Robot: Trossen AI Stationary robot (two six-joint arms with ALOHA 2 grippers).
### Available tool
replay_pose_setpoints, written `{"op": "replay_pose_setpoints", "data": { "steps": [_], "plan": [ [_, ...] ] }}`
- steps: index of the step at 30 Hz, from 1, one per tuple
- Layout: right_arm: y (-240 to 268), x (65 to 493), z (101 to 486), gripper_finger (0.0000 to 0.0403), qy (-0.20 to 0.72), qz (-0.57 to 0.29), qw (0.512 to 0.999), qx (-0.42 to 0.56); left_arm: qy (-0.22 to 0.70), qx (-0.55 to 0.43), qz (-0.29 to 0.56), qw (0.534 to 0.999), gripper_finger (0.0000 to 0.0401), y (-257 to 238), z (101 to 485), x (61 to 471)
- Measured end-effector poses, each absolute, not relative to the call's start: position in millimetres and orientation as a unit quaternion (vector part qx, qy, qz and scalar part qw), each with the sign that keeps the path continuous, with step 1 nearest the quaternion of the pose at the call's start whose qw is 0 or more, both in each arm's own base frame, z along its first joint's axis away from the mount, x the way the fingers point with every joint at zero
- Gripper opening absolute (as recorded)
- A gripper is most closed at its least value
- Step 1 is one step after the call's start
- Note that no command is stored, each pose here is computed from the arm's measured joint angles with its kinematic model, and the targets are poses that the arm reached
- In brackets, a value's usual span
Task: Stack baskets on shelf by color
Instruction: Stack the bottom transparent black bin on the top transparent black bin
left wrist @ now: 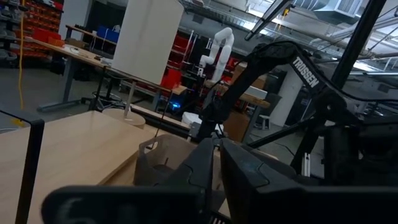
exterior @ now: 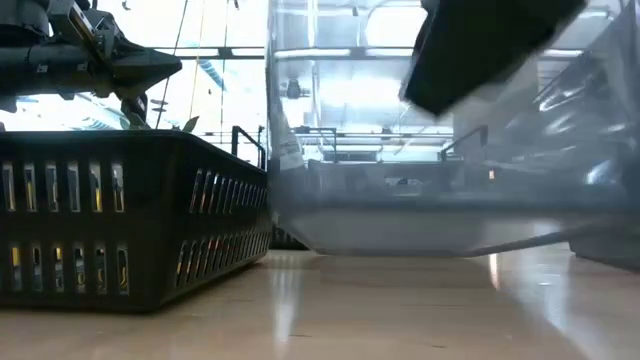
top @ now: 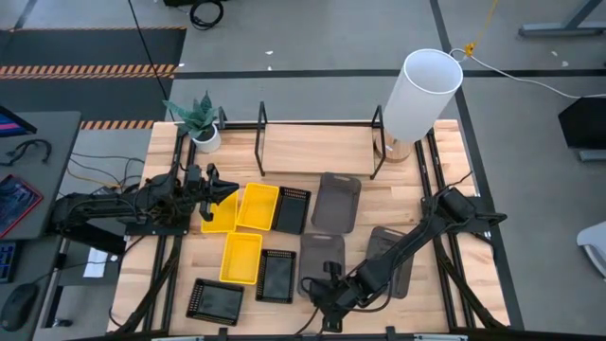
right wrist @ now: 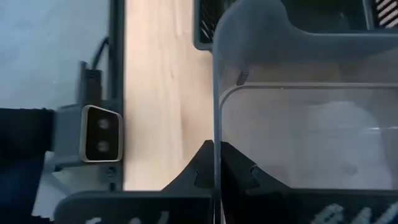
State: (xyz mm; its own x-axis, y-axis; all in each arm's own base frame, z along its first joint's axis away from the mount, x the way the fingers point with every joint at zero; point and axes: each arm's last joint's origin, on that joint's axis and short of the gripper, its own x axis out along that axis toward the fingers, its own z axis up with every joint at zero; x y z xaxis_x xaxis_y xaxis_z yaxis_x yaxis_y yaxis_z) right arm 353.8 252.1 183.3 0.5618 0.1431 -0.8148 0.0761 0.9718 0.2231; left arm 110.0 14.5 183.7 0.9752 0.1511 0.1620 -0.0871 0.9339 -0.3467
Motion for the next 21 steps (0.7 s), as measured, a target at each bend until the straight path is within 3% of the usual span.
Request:
{"op": "replay_pose_setpoints", "data": {
  "steps": [10, 21],
  "plan": [
    [251.1, 344.6, 214.8, 0.0006, 0.442, 0.031, 0.885, 0.142, -0.093, -0.171, 0.061, 0.979, 0.0033, 14.6, 183.7, 110.0],
    [224.3, 313.9, 301.4, 0.0007, 0.394, 0.103, 0.897, 0.17, -0.093, -0.171, 0.061, 0.979, 0.0033, 14.6, 183.7, 110.0]
  ]
}}
